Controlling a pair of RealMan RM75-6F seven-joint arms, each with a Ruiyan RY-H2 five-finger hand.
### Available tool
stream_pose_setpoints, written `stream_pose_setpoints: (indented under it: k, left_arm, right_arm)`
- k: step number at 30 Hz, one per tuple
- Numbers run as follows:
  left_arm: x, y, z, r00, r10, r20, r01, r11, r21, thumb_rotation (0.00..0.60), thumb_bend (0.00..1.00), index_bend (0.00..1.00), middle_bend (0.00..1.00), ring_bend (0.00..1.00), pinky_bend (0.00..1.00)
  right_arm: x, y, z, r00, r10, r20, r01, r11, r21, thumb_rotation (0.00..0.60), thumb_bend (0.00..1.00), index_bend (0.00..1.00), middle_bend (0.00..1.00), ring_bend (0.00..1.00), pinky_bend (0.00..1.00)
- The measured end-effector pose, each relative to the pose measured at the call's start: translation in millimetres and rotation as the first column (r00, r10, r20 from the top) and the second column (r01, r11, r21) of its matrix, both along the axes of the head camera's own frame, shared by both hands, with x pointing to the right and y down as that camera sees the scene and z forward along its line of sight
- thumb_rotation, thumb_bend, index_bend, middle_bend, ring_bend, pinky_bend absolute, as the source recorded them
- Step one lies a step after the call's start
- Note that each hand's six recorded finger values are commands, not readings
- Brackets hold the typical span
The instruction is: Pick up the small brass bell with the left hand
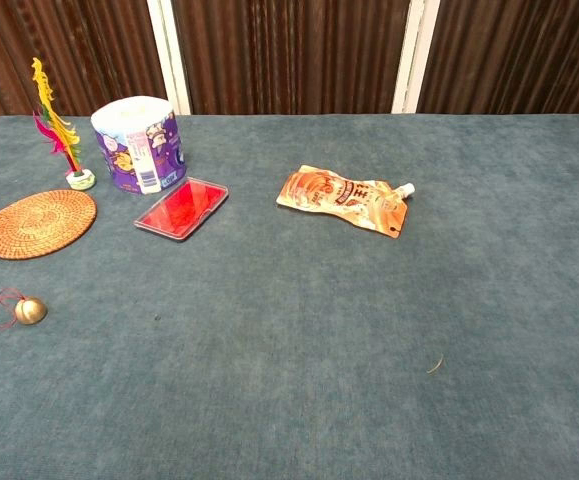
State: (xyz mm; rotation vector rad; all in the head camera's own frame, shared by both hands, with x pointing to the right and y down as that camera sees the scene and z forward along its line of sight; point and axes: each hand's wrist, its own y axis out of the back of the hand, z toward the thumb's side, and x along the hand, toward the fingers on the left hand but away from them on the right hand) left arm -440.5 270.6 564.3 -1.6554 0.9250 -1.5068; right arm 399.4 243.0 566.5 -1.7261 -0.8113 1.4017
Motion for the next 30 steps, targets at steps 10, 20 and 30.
stream_pose_setpoints:
  k: [10,20,30]
  left_arm:
    - [41,4,37,0.994,0.015,-0.108,-0.014,1.0,0.004,0.6,0.41,0.33,0.66,0.6,0.78]
    - [87,-14,102,0.99,0.109,-0.091,-0.106,0.994,0.039,0.6,0.41,0.49,1.0,1.0,1.0]
    - [85,-20,137,0.993,0.107,-0.042,-0.109,0.993,-0.052,0.6,0.41,0.49,1.0,1.0,1.0]
  right_arm:
    - [-4,-1,3,1.0,-0.009,0.021,0.009,1.0,-0.009,0.6,0.18,0.0,0.0,0.0,0.0]
    - [-6,-2,6,1.0,-0.011,0.026,0.011,1.0,-0.012,0.6,0.18,0.0,0.0,0.0,0.0]
    - [-3,-5,9,1.0,0.002,0.025,-0.002,1.0,-0.01,0.6,0.18,0.0,0.0,0.0,0.0]
